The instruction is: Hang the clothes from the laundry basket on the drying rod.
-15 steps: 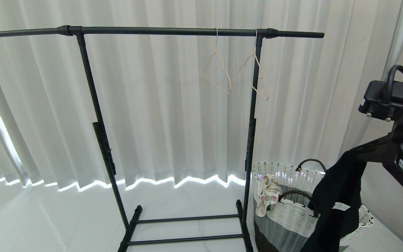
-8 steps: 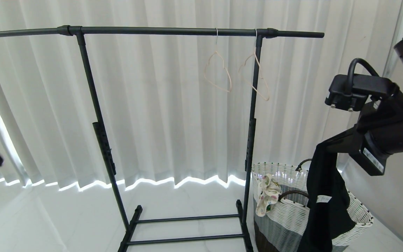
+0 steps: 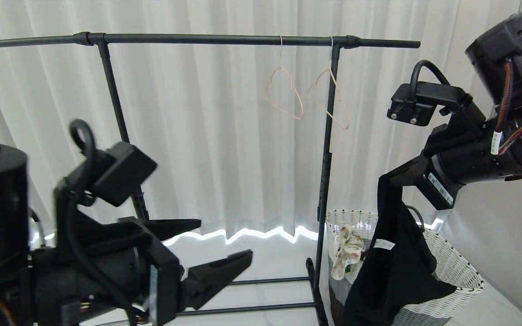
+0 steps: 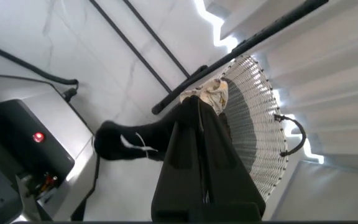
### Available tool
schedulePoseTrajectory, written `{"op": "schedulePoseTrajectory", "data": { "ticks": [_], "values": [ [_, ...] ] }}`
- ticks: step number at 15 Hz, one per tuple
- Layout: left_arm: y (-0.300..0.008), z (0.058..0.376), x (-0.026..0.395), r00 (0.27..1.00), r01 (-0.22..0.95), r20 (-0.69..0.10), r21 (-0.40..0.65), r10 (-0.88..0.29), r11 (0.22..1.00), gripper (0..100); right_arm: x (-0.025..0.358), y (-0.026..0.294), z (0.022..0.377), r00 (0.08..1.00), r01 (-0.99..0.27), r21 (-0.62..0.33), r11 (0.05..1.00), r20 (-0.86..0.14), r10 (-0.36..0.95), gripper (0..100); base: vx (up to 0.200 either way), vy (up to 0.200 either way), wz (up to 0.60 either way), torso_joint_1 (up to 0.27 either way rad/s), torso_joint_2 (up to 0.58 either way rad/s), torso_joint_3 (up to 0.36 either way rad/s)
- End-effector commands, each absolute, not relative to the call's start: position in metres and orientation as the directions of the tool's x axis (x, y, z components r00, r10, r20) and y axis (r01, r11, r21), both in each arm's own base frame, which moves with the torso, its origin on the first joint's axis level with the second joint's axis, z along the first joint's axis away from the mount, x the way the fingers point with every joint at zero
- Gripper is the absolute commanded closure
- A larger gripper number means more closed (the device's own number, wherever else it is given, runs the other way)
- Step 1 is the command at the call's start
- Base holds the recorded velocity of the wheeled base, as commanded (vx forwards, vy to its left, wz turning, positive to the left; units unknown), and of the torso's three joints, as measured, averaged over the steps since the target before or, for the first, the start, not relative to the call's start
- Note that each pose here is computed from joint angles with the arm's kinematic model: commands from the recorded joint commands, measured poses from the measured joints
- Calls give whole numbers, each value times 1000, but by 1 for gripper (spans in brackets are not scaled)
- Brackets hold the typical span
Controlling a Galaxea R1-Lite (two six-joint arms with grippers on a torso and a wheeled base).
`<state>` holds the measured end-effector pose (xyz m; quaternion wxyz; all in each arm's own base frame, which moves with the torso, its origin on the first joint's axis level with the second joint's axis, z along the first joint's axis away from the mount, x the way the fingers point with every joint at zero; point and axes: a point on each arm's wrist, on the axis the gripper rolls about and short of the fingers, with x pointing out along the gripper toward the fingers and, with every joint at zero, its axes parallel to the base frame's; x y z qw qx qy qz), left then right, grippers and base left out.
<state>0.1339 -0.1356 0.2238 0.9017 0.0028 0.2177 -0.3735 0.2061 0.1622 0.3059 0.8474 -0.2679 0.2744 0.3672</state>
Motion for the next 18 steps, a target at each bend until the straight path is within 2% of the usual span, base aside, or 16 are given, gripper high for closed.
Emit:
{"op": "schedulePoseTrajectory", "data": {
  "ticks": [1,3,6,9,12,15,18],
  "values": [
    [-175,192,151,554,703,-483,-165,-678,692,0,209,166,303,571,-776,-255,576,-671,472,100,0,0,0,0,0,0],
    [-206,173,163,535,731,-467,-163,-704,663,0,208,173,300,555,-798,-272,538,-679,479,100,0,0,0,0,0,0],
    [-228,154,162,478,747,-522,-182,-707,640,0,207,182,298,538,-814,-269,514,-684,493,100,0,0,0,0,0,0],
    [-262,143,173,460,700,-507,-299,-729,649,0,201,189,302,528,-827,-270,494,-674,517,100,0,0,0,0,0,0],
    [-281,129,184,458,697,-505,-306,-731,648,0,192,189,308,524,-835,-274,478,-661,536,100,0,0,0,0,0,0],
    [-296,115,206,486,683,-481,-311,-730,661,0,188,189,316,522,-838,-276,470,-655,546,100,0,0,0,0,0,0],
    [-292,99,222,511,642,-519,-299,-685,706,0,187,188,318,523,-838,-277,470,-654,546,100,0,0,0,0,0,0]
  ]
}}
